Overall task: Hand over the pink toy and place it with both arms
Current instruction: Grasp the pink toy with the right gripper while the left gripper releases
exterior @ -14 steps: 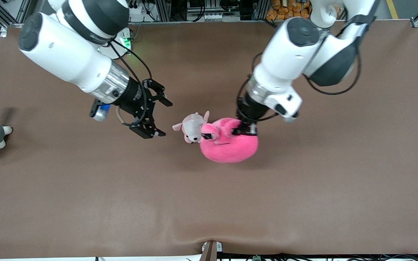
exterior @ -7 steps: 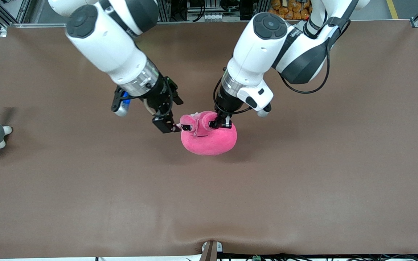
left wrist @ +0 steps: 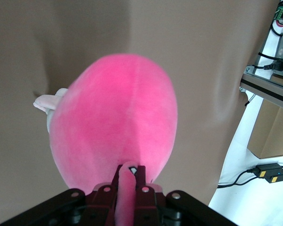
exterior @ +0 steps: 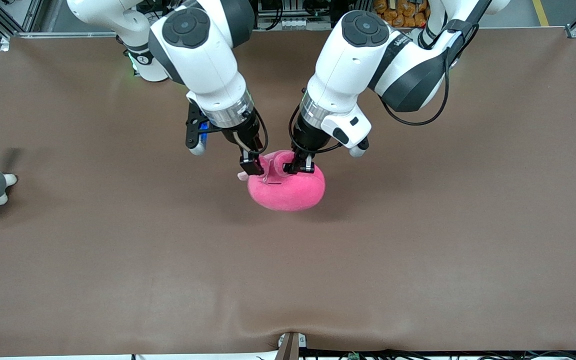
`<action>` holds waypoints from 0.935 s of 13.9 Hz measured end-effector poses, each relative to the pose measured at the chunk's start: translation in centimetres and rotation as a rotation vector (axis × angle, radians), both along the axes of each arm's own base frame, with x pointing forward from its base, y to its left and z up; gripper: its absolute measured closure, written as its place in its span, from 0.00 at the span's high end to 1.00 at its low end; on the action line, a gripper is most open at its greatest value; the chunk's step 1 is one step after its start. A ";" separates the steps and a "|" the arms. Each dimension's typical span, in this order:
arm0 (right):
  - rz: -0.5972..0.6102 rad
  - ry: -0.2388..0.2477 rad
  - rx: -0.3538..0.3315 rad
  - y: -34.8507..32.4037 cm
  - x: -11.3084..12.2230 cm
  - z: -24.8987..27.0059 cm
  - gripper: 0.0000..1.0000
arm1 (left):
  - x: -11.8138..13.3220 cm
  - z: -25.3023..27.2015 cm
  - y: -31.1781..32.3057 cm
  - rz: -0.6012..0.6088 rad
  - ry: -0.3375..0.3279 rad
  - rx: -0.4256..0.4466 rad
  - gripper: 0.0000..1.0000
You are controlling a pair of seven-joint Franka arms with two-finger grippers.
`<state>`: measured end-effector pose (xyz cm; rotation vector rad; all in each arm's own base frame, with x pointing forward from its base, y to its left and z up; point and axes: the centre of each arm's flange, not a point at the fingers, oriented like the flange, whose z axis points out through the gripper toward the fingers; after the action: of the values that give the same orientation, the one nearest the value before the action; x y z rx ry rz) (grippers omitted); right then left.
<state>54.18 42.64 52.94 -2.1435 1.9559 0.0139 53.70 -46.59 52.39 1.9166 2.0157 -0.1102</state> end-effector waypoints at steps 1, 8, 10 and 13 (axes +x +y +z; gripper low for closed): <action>-0.007 -0.003 0.001 -0.2 0.2 0.1 0.51 | 0.0 0.1 0.0 0.000 -0.001 -0.001 0.12; -0.033 -0.022 0.007 -1.4 1.2 1.0 0.11 | 0.1 0.2 0.0 0.001 -0.004 -0.003 0.12; -0.050 -0.032 0.014 -2.3 2.0 1.7 0.10 | 0.2 0.4 0.1 0.004 -0.007 -0.004 0.18; -0.081 -0.026 0.007 -4.3 3.1 2.1 0.10 | 0.6 0.9 0.5 -0.051 -0.068 0.039 0.31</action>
<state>57.33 38.36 55.05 -2.0480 2.0238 -0.0216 54.27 -46.08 53.30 1.9691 1.9389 -0.0184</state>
